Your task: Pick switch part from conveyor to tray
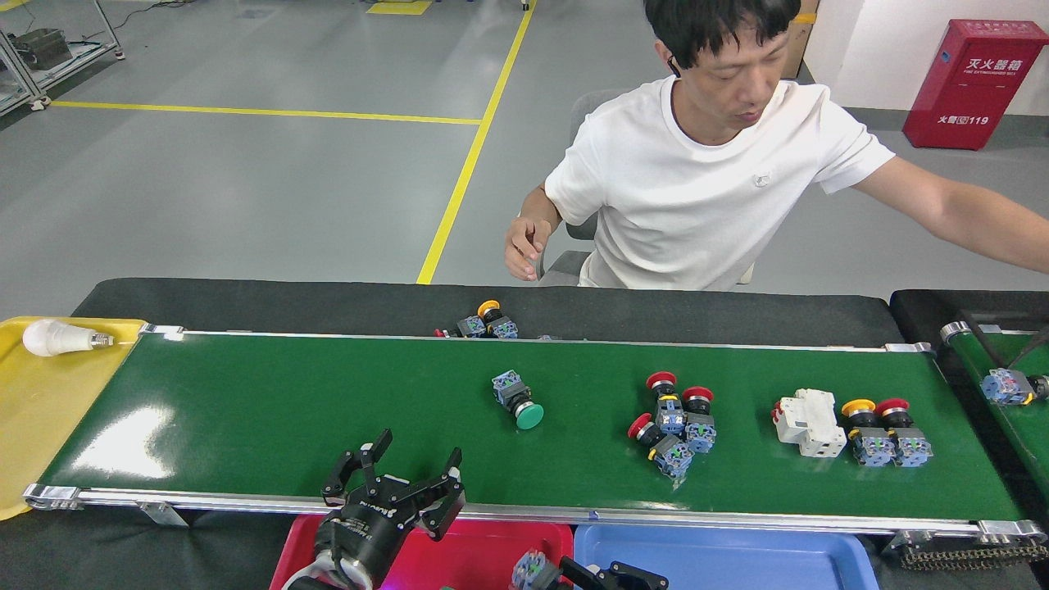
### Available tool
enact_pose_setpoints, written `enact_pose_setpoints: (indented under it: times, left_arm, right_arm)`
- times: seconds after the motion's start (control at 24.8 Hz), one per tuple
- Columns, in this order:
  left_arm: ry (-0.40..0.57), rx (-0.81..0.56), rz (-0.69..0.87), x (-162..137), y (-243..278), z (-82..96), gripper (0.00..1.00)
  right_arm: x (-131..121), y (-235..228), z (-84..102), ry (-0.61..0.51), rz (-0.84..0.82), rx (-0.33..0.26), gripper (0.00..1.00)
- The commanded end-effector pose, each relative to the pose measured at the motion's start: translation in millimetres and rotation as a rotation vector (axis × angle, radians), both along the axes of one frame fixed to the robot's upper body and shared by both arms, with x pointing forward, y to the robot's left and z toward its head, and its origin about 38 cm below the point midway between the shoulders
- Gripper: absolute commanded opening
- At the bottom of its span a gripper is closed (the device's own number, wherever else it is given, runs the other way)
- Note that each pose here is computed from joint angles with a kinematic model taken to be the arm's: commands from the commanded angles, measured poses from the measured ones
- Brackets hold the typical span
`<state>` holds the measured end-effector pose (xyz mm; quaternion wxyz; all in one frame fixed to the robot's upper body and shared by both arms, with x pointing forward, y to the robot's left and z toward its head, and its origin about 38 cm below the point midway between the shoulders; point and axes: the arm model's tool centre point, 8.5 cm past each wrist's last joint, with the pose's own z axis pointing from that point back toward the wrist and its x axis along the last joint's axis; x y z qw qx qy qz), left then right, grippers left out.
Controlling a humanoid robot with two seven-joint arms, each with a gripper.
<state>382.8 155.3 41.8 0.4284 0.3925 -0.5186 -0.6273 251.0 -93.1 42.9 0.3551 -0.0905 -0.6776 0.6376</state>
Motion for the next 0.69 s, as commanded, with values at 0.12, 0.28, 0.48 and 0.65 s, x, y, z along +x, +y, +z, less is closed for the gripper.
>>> enact_pose_setpoints:
  times: [0.12, 0.28, 0.48, 0.65]
  left_arm:
    - [-0.024, 0.01, 0.03, 27.4, -12.1, 10.0, 1.0]
    - [-0.023, 0.008, 0.019, 32.0, -23.2, 11.3, 1.0]
    - [-0.014, 0.019, 0.02, 37.8, -31.8, 8.3, 1.0]
    - [0.002, 0.032, 0.039, 48.3, -30.2, 4.3, 1.0]
  right_arm:
    - [12.7, 0.7, 10.2, -0.01, -0.049, 0.008, 0.99]
    - [56.8, -34.6, 29.4, -0.031, -0.314, 0.025, 0.99]
    - [79.5, -83.6, 34.8, -0.071, -0.617, -0.033, 0.97]
    - [70.7, -109.1, 27.3, -0.141, -0.83, -0.072, 0.97]
